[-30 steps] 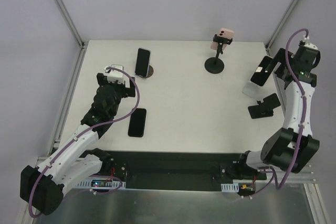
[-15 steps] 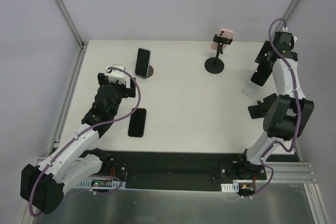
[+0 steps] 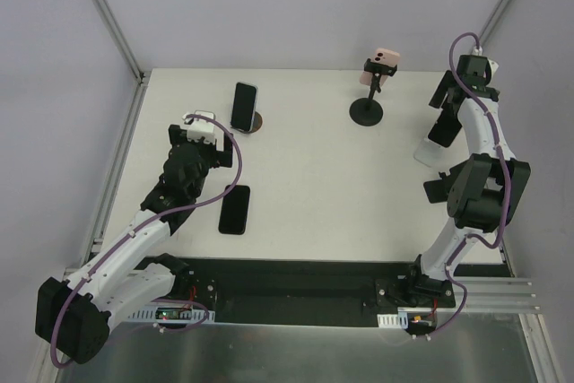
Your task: Remove the phone from the phone stand
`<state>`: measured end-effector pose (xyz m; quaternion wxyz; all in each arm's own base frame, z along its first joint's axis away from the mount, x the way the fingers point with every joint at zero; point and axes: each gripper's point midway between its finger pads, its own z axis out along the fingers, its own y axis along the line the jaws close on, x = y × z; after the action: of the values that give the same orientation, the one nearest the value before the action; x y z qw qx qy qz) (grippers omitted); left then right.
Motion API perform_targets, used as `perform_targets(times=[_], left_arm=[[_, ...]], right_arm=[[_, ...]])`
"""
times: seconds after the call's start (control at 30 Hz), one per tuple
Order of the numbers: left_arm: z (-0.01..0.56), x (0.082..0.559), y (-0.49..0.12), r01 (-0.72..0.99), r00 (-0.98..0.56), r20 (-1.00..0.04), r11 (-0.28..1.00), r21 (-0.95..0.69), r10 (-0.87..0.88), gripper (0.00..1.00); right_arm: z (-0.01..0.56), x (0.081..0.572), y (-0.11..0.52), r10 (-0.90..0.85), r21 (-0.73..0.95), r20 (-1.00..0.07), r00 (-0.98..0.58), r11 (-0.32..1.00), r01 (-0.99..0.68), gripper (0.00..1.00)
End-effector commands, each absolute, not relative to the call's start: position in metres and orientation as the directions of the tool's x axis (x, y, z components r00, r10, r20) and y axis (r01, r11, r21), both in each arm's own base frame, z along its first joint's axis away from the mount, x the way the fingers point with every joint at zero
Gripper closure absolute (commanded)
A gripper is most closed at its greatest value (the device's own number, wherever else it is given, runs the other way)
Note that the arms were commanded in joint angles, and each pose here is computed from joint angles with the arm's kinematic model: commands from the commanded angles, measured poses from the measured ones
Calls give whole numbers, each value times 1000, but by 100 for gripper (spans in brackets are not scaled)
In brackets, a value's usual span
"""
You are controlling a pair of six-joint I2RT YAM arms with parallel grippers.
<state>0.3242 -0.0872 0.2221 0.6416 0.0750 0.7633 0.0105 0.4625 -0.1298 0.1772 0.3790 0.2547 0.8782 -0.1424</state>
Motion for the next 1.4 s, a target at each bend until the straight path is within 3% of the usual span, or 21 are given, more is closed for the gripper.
perform_targets(times=[0.0, 0.77, 1.17, 1.27, 1.37], left_arm=[[231, 326, -90, 110, -142, -982, 988, 109, 124, 1], [228, 328, -93, 124, -150, -980, 986, 115, 133, 1], [227, 328, -96, 136, -159, -979, 985, 105, 127, 1], [226, 328, -97, 139, -165, -979, 985, 99, 122, 1], [226, 328, -99, 146, -166, -979, 985, 95, 119, 1]], right_arm=[[189, 476, -132, 348, -28, -774, -529, 816, 577, 4], [159, 479, -138, 342, -79, -744, -574, 807, 585, 1], [153, 471, -138, 350, -45, -744, -569, 823, 566, 27], [155, 470, -138, 350, -35, -747, -566, 829, 558, 36], [161, 469, -137, 338, -36, -754, -563, 835, 549, 51]])
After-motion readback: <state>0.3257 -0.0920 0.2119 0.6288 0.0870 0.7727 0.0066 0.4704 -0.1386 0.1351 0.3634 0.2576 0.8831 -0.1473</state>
